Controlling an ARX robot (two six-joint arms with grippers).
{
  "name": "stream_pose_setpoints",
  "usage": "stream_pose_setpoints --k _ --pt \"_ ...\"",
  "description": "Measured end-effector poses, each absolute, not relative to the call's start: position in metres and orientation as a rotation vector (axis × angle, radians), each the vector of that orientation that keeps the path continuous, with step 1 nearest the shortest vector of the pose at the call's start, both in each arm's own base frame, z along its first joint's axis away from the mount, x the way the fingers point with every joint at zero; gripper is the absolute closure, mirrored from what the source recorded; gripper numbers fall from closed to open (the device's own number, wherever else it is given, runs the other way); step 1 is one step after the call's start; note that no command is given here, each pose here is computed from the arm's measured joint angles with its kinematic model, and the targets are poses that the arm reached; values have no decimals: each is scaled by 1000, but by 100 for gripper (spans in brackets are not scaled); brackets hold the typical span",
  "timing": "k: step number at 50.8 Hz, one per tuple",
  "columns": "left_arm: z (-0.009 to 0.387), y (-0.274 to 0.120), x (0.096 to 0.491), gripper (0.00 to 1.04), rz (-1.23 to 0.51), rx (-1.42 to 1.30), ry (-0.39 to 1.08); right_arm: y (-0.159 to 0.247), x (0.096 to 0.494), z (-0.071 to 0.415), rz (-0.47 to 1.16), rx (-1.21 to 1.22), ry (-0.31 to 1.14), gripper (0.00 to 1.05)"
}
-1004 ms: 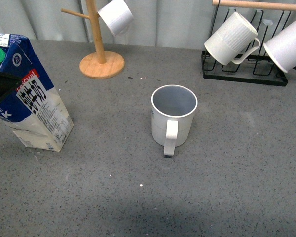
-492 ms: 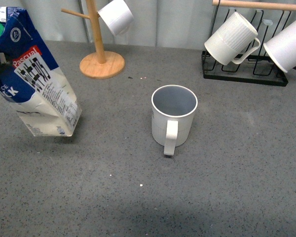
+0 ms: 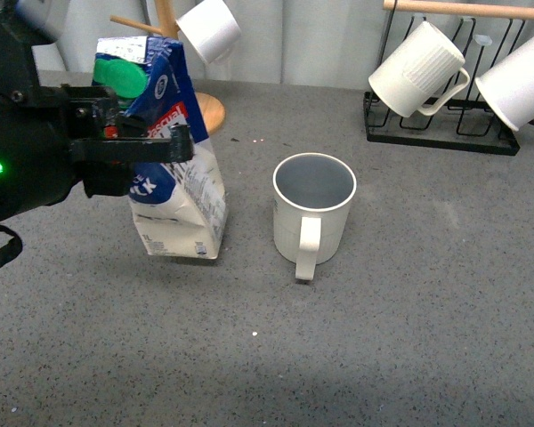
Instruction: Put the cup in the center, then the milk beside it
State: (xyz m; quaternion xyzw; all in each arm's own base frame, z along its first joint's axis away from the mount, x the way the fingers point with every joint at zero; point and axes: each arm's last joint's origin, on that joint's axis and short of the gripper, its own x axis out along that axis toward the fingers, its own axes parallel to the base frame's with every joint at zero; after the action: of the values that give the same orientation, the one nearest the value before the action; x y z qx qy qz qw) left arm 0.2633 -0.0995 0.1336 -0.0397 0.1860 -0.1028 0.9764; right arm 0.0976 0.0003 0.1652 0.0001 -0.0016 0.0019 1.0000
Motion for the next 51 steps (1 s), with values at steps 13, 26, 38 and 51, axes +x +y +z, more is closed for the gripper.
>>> stream_pose_setpoints --k 13,26,38,51 --pt "125 -116 271 100 -220 -71 380 0 98 165 4 0 -3 9" --pt "123 -124 274 100 -227 -71 401 0 98 165 4 0 -3 9" --pt "122 -126 273 70 -215 -75 407 0 98 165 4 0 -3 9" --pt "131 -128 271 27 -231 -106 394 0 98 165 4 0 -3 9"
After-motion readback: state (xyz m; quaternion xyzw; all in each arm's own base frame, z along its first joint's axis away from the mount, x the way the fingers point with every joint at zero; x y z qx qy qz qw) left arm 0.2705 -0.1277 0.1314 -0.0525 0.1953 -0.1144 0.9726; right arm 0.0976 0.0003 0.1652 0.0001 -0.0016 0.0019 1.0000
